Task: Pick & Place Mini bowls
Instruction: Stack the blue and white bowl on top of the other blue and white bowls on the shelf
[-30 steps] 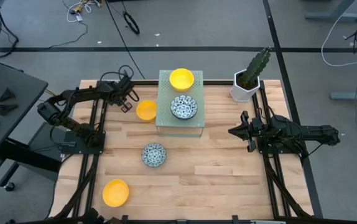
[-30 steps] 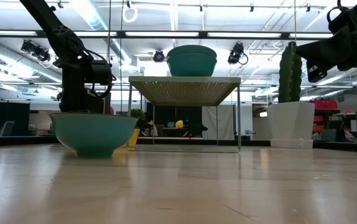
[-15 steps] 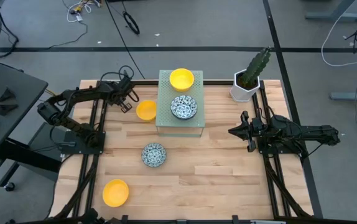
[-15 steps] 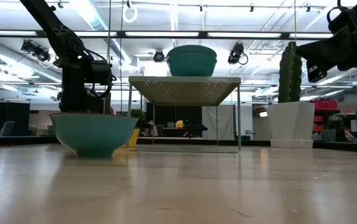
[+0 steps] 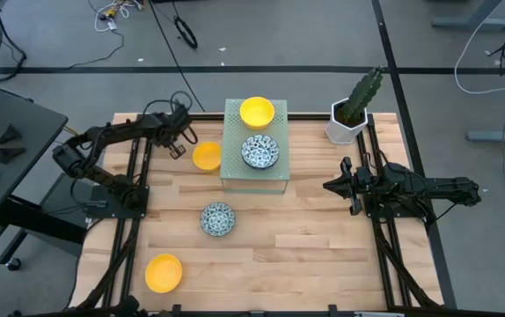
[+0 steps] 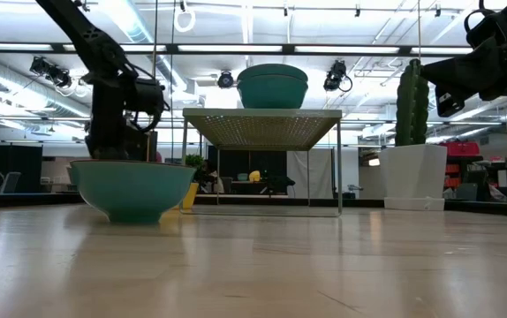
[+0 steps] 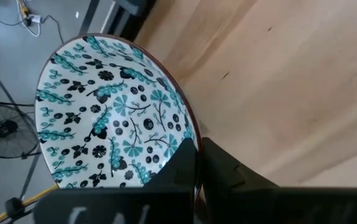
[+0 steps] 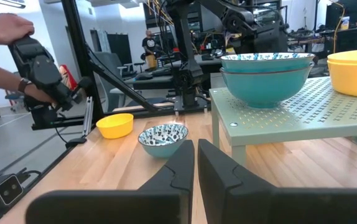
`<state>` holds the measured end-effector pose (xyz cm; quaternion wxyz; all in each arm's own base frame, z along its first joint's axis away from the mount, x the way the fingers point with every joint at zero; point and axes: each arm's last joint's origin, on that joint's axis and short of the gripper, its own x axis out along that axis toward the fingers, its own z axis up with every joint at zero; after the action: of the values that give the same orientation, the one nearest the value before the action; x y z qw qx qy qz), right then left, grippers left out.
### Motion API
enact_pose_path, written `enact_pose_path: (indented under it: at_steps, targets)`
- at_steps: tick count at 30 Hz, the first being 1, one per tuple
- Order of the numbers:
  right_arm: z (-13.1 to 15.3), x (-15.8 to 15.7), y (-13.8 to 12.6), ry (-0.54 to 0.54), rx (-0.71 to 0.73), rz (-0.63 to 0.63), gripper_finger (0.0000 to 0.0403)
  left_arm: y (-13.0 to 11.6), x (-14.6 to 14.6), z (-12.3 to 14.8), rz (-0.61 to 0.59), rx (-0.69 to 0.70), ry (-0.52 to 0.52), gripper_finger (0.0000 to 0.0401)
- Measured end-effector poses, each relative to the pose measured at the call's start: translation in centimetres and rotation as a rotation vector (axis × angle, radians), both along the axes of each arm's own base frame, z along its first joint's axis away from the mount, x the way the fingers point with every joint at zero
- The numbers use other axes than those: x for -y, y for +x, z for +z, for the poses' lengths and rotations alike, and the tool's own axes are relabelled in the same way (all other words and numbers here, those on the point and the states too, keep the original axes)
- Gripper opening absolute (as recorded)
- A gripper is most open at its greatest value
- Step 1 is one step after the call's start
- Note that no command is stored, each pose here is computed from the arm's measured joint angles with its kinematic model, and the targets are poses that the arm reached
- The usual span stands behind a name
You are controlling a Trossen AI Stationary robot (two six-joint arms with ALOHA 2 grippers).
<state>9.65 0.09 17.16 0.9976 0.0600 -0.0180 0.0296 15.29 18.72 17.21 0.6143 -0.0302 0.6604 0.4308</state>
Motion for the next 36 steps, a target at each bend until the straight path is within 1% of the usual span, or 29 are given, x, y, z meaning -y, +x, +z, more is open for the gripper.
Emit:
enact_pose_path:
  at_steps: [9, 20, 31, 36]
  targets:
    - [0.0, 0.0, 0.0, 0.000, 0.000, 0.000, 0.0027, 0.8, -0.1, 4.6, -0.013, 0.009, 0.025, 0.0011]
    - [0.0, 0.0, 0.0, 0.000, 0.000, 0.000, 0.0027, 2.6, 0.5, 10.7, -0.053, 0.042, 0.093, 0.0011]
    - [0.0, 0.0, 0.0, 0.000, 0.000, 0.000, 0.0027, 3.8, 1.9, 17.1, -0.108, 0.104, 0.172, 0.0011]
    - [0.0, 0.0, 0.0, 0.000, 0.000, 0.000, 0.0027, 4.2, 2.9, 20.4, -0.161, 0.149, 0.215, 0.0010]
